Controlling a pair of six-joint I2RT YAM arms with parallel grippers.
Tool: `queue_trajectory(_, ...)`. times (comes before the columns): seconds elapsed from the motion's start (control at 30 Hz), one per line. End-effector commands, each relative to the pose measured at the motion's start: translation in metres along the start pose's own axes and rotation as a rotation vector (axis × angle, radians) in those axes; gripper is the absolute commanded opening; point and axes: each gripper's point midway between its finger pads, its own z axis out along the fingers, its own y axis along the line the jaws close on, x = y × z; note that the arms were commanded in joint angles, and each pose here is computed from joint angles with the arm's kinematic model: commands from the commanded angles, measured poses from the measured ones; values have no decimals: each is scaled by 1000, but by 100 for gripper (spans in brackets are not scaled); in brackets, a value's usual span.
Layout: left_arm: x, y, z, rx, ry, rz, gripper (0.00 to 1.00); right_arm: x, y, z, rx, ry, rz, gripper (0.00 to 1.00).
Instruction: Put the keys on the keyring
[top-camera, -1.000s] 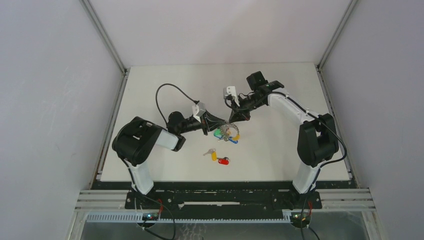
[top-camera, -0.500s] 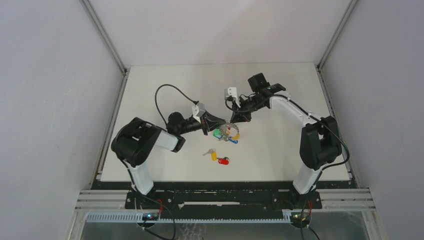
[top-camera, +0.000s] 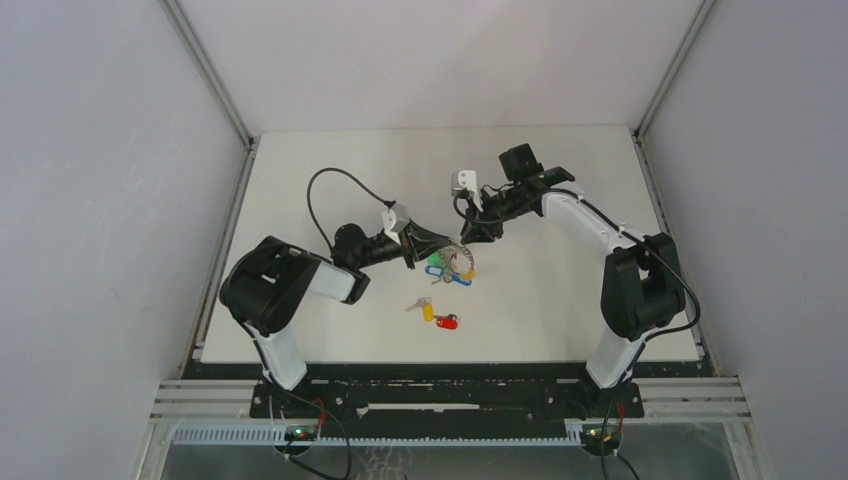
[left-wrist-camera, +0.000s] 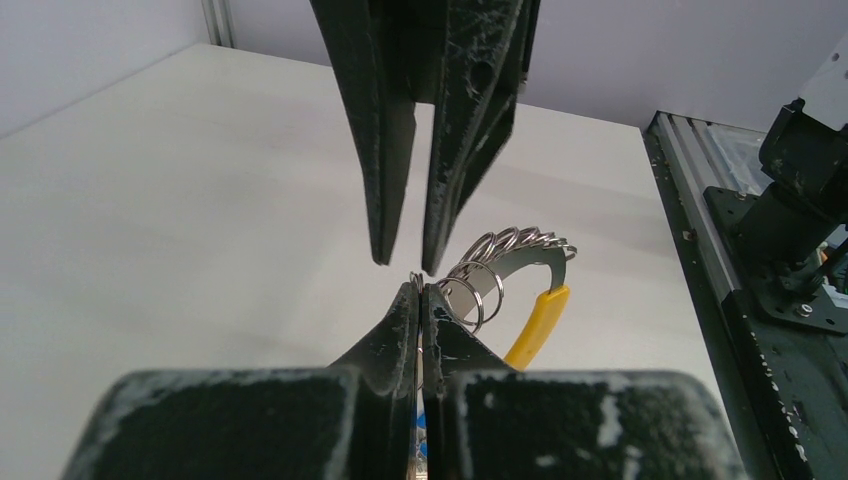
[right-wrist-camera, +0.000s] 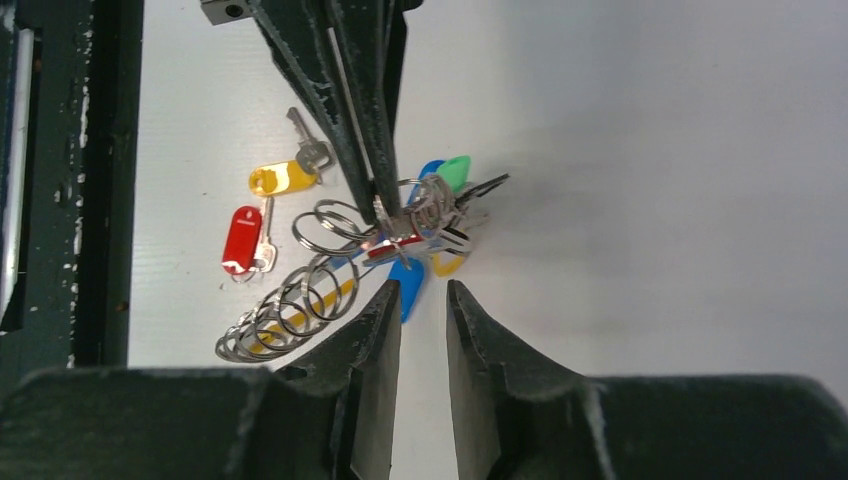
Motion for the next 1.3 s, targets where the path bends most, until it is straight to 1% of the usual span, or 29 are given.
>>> queue_trajectory(0.0, -33, -9, 2, 27, -82, 112, 0, -30, -9, -14, 48, -103, -89, 23)
queue_trajectory(0.13, -30, -9, 3, 32, -76, 105, 0, -34, -4, -10, 10, -133, -101, 24)
queue_trajectory(0.47, -31, -8, 4, 32, -78, 101, 0, -30, 8, 4, -71, -144, -98, 24)
queue_trajectory(0.8, -33, -8, 6, 32, -83, 102, 0, -22, 10, 17, -112, -139, -73, 23)
queue_trajectory(0.97, -33, -9, 6, 35, -84, 104, 0, -19, 8, 20, -123, -141, -63, 17)
queue_trajectory(1.07, -32, -9, 6, 37, -81, 100, 0, -20, 8, 20, -129, -142, -68, 9)
queue_trajectory(1.13, -31, -9, 6, 40, -79, 98, 0, -21, 9, 19, -131, -137, -73, 1)
queue_trajectory(1.27, -25, -9, 6, 42, -68, 87, 0, -27, 10, 12, -120, -114, -93, 0)
